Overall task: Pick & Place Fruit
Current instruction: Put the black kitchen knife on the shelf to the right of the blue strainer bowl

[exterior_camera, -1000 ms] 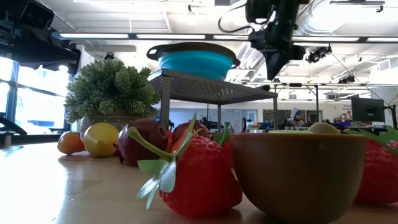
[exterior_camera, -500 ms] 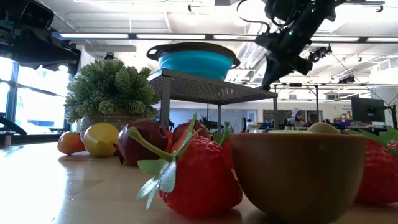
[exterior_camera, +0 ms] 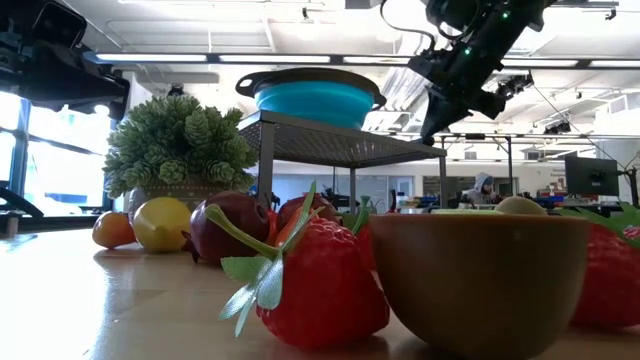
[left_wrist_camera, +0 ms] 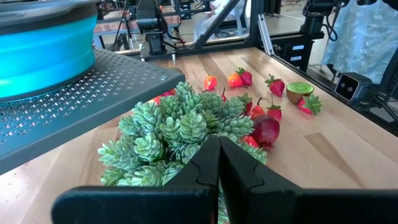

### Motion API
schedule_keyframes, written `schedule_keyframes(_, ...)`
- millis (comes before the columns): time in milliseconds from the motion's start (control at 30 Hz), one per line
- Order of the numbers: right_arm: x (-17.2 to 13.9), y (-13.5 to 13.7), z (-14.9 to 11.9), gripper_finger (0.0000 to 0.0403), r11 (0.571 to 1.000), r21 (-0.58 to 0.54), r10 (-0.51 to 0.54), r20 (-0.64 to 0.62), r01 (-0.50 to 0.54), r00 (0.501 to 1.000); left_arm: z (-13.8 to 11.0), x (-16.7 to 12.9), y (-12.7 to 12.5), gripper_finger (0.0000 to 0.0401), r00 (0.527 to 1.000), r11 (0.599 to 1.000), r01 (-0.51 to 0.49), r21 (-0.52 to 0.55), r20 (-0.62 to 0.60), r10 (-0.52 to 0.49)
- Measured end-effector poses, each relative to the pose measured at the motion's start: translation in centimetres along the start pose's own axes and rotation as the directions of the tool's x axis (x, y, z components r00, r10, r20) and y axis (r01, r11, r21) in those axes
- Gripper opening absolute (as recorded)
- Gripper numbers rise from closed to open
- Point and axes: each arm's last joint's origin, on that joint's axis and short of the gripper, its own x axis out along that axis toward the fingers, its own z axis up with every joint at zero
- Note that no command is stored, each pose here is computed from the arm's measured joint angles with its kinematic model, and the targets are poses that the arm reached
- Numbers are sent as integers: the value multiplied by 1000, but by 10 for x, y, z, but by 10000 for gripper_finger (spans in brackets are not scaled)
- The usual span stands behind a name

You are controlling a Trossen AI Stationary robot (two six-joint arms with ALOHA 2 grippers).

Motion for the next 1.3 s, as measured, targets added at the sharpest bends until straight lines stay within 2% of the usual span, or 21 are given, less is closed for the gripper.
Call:
schedule_keyframes(467, 12, 6, -8, 2, 1000, -13, -12, -62, 11, 998, 0, 0, 0, 1, 1000, 1000, 0, -2, 0, 0)
schedule_keyframes(1000, 11, 20, -3, 2, 988, -18, 154, -25, -154, 988, 0, 0, 0, 1, 1000, 1000, 0, 0, 0, 0)
schedule_keyframes(1100, 11, 20, -3, 2, 991, -21, 132, -9, -132, 991, 0, 0, 0, 1, 1000, 1000, 0, 0, 0, 0)
schedule_keyframes(1233, 12, 17, 0, 2, 999, -23, 33, 67, -32, 997, 0, 0, 0, 1, 1000, 1000, 0, 0, 0, 0)
schedule_keyframes(1300, 14, 14, 5, 2, 999, -19, 28, 92, -27, 995, 0, 0, 0, 1, 1000, 1000, 0, 0, 1, 0)
